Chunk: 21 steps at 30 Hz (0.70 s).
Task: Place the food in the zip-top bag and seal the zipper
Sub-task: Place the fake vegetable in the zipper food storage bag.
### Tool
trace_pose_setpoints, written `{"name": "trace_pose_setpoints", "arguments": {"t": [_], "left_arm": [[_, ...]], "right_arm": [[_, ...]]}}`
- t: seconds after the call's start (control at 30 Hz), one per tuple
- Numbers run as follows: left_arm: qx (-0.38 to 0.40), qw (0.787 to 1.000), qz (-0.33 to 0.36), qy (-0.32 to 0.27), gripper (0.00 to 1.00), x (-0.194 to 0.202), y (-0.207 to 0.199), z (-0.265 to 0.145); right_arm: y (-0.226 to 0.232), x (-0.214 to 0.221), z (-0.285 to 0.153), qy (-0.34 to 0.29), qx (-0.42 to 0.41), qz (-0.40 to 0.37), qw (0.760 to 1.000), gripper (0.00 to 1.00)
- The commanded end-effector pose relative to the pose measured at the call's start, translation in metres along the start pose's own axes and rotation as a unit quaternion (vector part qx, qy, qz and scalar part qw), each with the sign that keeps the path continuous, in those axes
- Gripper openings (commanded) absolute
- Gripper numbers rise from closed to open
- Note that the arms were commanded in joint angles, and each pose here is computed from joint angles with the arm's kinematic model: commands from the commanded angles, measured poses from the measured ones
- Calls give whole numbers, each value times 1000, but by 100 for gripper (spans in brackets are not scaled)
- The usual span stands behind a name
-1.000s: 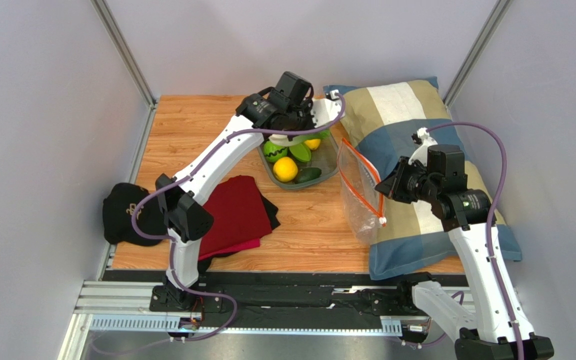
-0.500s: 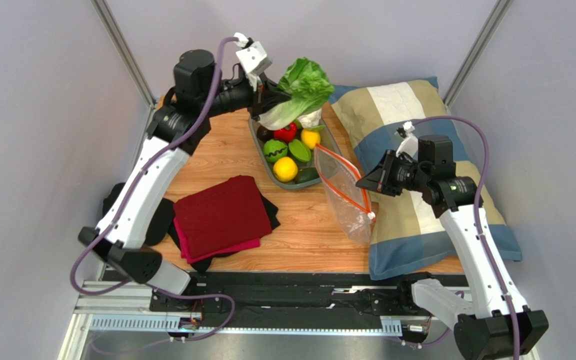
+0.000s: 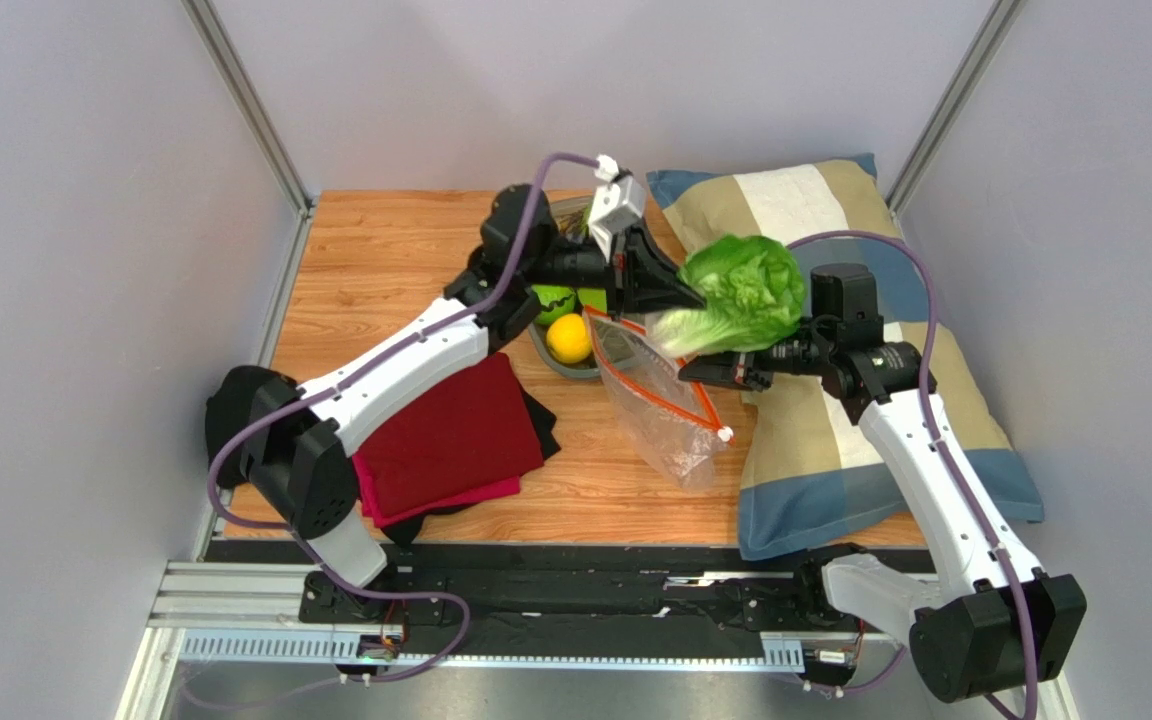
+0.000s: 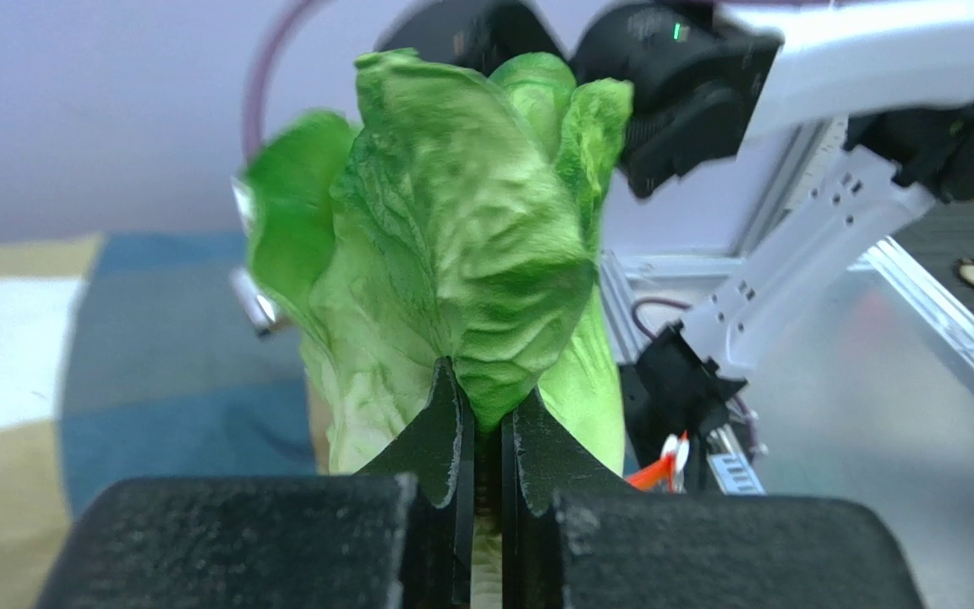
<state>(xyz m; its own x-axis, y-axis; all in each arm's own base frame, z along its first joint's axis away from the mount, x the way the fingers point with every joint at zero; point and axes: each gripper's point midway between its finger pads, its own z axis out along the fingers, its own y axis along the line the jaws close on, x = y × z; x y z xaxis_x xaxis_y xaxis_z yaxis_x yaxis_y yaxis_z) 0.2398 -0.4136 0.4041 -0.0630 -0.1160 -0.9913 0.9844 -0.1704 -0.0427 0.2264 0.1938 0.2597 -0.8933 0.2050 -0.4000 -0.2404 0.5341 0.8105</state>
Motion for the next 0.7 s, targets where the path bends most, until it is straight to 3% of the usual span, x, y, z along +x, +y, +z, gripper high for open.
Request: {"name": "trace_pose_setpoints", "arguments": {"t": [0.0, 0.37, 0.53, 0.67], "left_arm": [[68, 996, 56, -34, 0, -3, -32, -2], [115, 993, 39, 16, 0, 33, -89, -40], [107, 992, 19, 65, 0, 63, -86, -49], [91, 992, 42, 71, 0, 65, -69, -50]], "right_arm": [[28, 3, -4, 16, -80, -27, 996, 0], [13, -3, -3, 28, -101, 22, 994, 0], [22, -5, -7, 29, -126, 16, 991, 0], [27, 0, -10, 37, -145, 16, 989, 0]]}}
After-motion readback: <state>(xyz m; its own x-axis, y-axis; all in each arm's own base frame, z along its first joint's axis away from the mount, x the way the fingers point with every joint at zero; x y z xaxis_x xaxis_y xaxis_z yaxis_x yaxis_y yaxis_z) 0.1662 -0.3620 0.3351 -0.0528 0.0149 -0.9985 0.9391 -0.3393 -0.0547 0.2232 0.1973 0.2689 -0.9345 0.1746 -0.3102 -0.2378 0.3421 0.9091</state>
